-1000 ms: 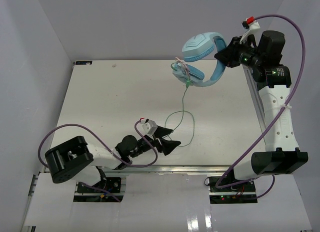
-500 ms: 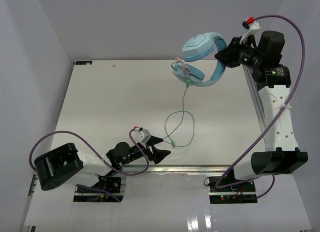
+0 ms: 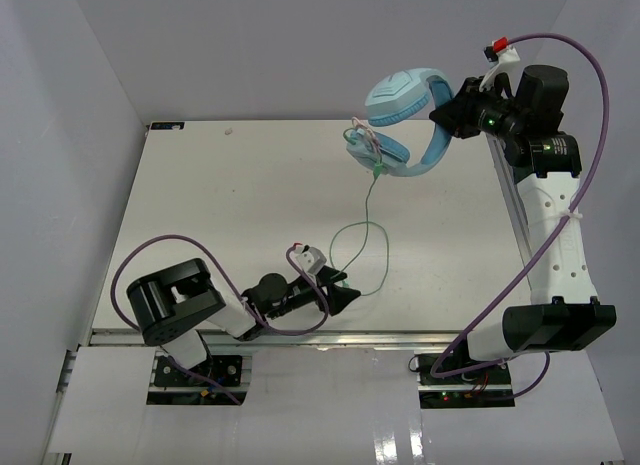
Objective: Wrap the headphones
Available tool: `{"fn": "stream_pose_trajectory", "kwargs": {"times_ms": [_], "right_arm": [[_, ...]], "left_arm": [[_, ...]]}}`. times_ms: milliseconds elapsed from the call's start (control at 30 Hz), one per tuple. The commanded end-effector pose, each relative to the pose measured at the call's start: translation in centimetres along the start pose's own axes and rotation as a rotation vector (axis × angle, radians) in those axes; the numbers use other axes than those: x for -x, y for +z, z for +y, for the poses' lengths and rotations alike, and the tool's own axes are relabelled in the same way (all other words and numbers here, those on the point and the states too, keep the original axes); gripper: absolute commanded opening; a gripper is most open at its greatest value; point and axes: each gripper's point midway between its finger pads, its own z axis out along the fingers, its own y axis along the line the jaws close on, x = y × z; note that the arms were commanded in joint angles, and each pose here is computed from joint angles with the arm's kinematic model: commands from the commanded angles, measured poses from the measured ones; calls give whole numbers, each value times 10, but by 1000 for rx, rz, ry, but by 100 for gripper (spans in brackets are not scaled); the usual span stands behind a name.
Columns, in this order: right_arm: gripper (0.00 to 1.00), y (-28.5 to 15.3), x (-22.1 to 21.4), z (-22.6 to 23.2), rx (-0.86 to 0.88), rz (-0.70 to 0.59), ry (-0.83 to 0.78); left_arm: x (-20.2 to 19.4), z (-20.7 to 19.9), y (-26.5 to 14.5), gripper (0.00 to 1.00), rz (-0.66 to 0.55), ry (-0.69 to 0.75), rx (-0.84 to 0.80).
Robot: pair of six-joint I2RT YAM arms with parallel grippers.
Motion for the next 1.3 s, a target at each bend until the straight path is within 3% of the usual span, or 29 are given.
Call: {"fn": "stream_pose_trajectory", "kwargs": {"times_ms": [0,200,233,367,500,567,700,1033,1267], "right_arm": [[8,-15,27,19,48,-96,-15],[8,-15,25,19,48,-92,-17],[8,-16,24,18,47,-91,-17],[8,-19,18,25,102,-74,-31],[8,-25,-2,52,276,-30,-77],[8,-32,-14,67,383,-15,-136],[8,-53,-37,91,533,-7,-257],[8,-85,-87,109,546,53,-588],[8,-84,-149,104,455,153,-779]], "left_arm": [[46,-23,19,61,-169,-8,-98],[46,-29,15,3,-166,-17,-125],[46,-28,13,0,-162,-9,-120],[45,-19,-7,0,-120,44,-56],[35,1,-21,0,9,150,27],[58,-1,-26,0,-8,200,27],[76,13,-41,0,70,272,42],[117,55,-54,0,275,318,133],[177,44,-45,0,341,325,135]]}}
